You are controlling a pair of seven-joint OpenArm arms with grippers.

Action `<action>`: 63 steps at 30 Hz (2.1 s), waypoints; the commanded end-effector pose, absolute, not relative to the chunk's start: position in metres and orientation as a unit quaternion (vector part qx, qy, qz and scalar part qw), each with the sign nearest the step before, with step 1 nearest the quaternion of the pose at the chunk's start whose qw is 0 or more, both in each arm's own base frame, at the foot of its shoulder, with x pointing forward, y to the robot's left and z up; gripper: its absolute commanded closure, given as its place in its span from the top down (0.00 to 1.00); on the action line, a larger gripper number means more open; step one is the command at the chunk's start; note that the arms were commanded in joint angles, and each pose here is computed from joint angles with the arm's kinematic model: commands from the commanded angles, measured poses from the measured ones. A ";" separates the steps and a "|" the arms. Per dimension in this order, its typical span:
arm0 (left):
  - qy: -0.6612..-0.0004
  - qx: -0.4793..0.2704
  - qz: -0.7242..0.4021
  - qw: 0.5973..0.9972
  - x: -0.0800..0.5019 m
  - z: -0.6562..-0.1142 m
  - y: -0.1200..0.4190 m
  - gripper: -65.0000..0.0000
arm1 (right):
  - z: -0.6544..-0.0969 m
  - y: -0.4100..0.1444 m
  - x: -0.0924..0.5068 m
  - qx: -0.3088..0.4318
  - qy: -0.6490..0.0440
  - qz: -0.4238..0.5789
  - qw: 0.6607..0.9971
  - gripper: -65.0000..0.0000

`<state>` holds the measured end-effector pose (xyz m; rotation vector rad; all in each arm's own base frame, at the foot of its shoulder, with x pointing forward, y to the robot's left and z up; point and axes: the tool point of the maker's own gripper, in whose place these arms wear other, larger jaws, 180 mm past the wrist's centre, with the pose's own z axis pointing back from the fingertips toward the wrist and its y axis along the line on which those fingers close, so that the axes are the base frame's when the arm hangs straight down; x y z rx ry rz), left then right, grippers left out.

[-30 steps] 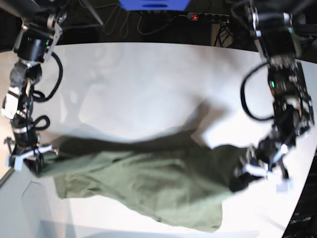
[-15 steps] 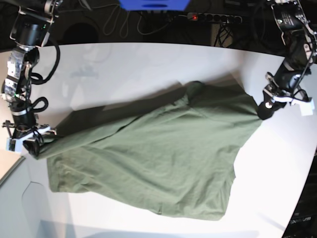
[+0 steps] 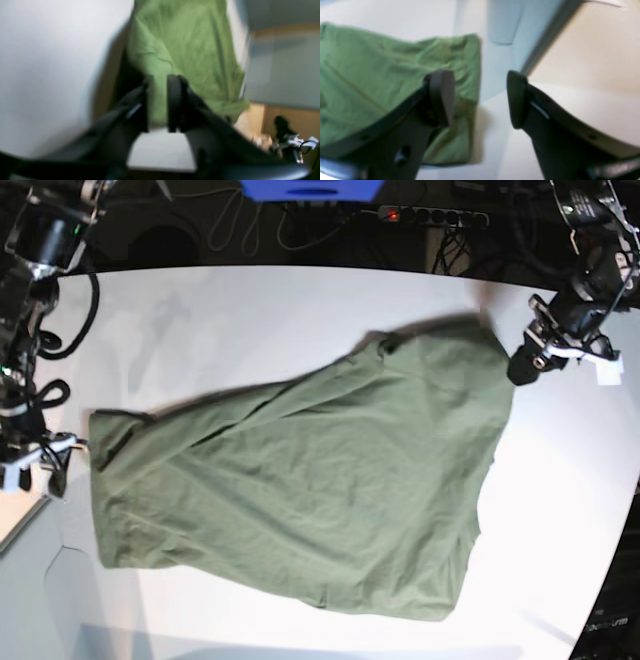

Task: Layout the t-shirt on the table in an organized manner, then fold the t-shirt properly
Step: 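Release the shirt and move both grippers onto its middle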

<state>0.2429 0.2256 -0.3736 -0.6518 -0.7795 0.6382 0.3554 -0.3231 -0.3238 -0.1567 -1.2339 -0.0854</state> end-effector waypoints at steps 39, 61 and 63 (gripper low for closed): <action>-0.519 -0.271 0.148 0.797 0.446 -0.284 0.177 0.77 | -0.415 0.109 0.281 0.317 -0.431 0.166 0.828 0.55; -0.412 -0.146 0.060 0.897 0.447 -0.459 0.130 0.77 | -0.492 0.014 0.278 0.235 -0.366 0.130 0.891 0.55; -0.397 -0.144 0.064 0.904 0.431 -0.474 0.134 0.77 | -0.495 -0.003 0.280 0.222 -0.366 0.120 0.896 0.55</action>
